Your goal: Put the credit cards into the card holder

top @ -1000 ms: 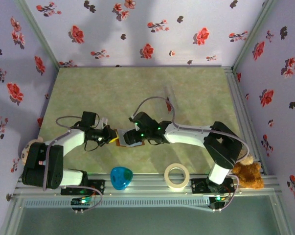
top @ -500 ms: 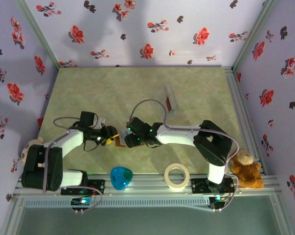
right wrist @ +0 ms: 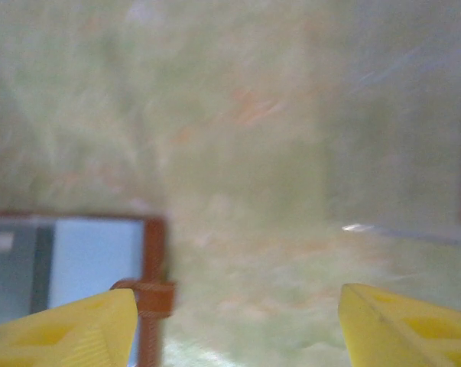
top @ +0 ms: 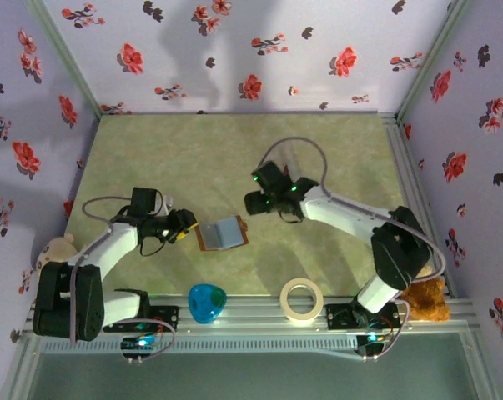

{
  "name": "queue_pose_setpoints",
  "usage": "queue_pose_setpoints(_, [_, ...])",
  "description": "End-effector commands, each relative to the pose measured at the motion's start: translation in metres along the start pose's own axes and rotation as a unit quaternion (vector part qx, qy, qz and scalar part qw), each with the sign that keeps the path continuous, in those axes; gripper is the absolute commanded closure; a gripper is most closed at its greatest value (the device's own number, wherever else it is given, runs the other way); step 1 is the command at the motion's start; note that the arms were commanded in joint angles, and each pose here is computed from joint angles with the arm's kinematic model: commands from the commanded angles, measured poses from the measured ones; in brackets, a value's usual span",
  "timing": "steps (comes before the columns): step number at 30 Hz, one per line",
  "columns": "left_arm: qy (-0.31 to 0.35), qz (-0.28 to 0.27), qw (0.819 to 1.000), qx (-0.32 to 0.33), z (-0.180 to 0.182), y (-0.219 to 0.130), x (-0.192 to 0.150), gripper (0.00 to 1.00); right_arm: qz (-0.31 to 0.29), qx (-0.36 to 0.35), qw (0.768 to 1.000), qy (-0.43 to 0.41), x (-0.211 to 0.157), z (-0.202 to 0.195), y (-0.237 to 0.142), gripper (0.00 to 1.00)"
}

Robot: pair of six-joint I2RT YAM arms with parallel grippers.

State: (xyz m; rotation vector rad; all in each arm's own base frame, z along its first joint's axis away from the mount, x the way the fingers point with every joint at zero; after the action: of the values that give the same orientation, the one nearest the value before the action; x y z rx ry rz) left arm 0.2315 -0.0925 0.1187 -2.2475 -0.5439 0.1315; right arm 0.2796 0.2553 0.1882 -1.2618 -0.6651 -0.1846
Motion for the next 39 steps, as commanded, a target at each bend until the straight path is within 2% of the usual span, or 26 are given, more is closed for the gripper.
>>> queue_pose_setpoints(1, [0.012, 0.001, 1.0, 0.016, -0.003, -0.002, 0.008, 0.49, -0.025, -0.048, 0.999, -0.011, 0.027, -0.032, -0.031, 0.27])
queue_pose_setpoints(3, [0.013, 0.012, 1.0, 0.022, -0.001, 0.001, 0.008, 0.55, -0.022, -0.061, 0.998, 0.006, 0.039, -0.053, -0.035, 0.27])
queue_pose_setpoints(5, [0.015, 0.022, 0.999, 0.032, 0.003, 0.006, 0.008, 0.71, -0.005, -0.054, 0.998, 0.018, 0.048, -0.069, -0.032, 0.27])
queue_pose_setpoints(6, [0.014, 0.024, 0.999, 0.035, 0.005, 0.008, 0.008, 0.75, 0.009, -0.06, 0.998, 0.01, 0.05, -0.072, -0.028, 0.27])
queue_pose_setpoints(9, [0.008, 0.035, 0.999, 0.033, 0.009, 0.015, 0.008, 0.79, 0.043, -0.143, 0.988, -0.034, 0.061, -0.08, -0.02, 0.26])
queue_pose_setpoints(12, [0.007, 0.036, 0.999, 0.033, 0.01, 0.016, 0.008, 0.78, 0.055, -0.205, 0.975, -0.064, 0.066, -0.084, -0.008, 0.23])
queue_pose_setpoints(17, [0.019, 0.013, 0.999, 0.035, 0.004, 0.005, 0.009, 0.63, 0.078, -0.247, 0.96, -0.107, 0.065, -0.082, 0.009, 0.24])
queue_pose_setpoints(20, [0.023, 0.0, 0.999, 0.041, 0.002, -0.002, 0.009, 0.59, 0.098, -0.259, 0.953, -0.12, 0.058, -0.082, 0.023, 0.23])
queue_pose_setpoints(26, [0.034, -0.009, 0.998, 0.047, 0.001, -0.009, 0.007, 0.54, 0.104, -0.348, 0.918, -0.159, 0.055, -0.089, 0.035, 0.24])
queue_pose_setpoints(29, [0.035, -0.01, 0.998, 0.047, 0.001, -0.011, 0.006, 0.53, 0.099, -0.366, 0.911, -0.161, 0.058, -0.088, 0.033, 0.27])
queue_pose_setpoints(32, [0.041, -0.013, 0.998, 0.047, 0.0, -0.012, 0.007, 0.53, 0.086, -0.384, 0.904, -0.169, 0.06, -0.086, 0.03, 0.32])
queue_pose_setpoints(39, [0.039, -0.013, 0.998, 0.047, 0.001, -0.011, 0.006, 0.53, 0.088, -0.398, 0.895, -0.182, 0.057, -0.086, 0.031, 0.6])
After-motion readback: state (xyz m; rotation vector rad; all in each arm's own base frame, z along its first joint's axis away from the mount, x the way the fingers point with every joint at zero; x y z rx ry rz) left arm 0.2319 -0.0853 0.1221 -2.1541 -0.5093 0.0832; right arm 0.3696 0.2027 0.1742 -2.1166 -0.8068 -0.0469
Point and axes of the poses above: each hand's point on the last joint's axis, 136 mm out from that joint toward the fingers, its own y axis out along the fingers, its own z axis along the line the jaws close on, x = y × z, the point moved 7 cm from there along -y, back along the fingers, and after that the axes turned 1 degree about -y, right-handed, at the moved point
